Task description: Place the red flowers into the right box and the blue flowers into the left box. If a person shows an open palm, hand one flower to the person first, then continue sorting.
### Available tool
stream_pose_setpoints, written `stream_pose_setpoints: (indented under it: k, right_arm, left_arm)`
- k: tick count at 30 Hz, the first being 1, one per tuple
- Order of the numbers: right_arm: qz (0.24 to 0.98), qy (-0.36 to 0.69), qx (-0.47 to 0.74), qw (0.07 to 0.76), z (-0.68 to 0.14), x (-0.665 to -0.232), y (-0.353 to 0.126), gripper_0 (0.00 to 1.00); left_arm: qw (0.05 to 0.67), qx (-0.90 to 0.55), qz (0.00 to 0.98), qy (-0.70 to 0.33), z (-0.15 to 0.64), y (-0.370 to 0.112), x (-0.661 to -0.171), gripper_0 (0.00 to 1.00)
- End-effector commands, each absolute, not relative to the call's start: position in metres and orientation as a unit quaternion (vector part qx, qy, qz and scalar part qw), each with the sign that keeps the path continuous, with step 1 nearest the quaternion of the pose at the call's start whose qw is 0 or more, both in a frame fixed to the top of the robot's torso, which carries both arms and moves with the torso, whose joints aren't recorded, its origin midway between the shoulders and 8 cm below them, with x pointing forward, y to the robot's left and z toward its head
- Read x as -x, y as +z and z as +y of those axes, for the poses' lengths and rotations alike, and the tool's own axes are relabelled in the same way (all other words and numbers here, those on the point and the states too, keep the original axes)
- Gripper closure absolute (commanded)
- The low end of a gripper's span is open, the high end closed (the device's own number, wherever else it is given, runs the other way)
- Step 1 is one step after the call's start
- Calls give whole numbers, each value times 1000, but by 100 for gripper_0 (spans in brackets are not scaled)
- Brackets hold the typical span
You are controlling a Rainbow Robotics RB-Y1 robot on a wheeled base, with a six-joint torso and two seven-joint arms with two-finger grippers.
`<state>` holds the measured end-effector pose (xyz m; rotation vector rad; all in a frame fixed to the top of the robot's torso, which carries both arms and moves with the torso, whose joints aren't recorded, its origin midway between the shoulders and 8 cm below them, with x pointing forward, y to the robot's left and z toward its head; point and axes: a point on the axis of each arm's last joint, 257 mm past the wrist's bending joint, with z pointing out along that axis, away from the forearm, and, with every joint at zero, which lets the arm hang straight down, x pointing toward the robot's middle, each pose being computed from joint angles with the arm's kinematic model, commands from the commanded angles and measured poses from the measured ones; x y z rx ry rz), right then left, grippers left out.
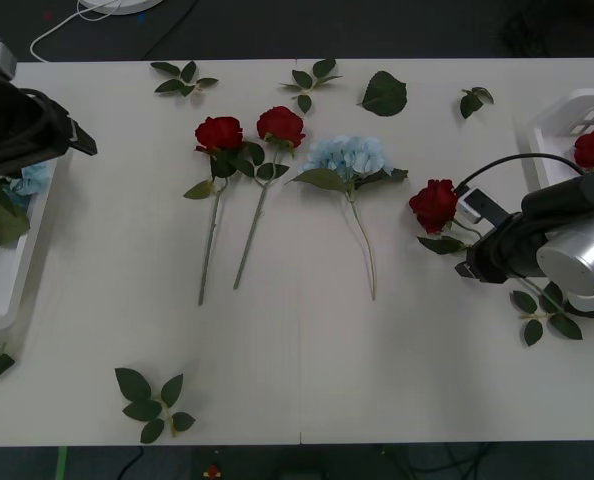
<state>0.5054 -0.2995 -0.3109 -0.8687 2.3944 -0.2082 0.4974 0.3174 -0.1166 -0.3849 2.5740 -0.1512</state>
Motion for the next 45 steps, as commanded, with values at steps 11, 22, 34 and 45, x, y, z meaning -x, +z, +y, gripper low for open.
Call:
stream_pose_setpoints:
  k: [11,22,34,45]
  right_arm:
    - [881,-65,326,336,-245,-564,-302,0]
    - [881,-65,322,340,-242,-572,-313,100]
    - [882,-60,320,340,-240,-572,-312,100]
    - [885,-66,311,342,-247,-580,-296,100]
  left_arm:
    - [309,118,944,-1,224,-160,-571,0]
    - [314,128,941,-14,179,-200,-612,0]
    - [289,108,951,-14,135,-249,-605,0]
    - [271,85,959,0,129,-277,-589,0]
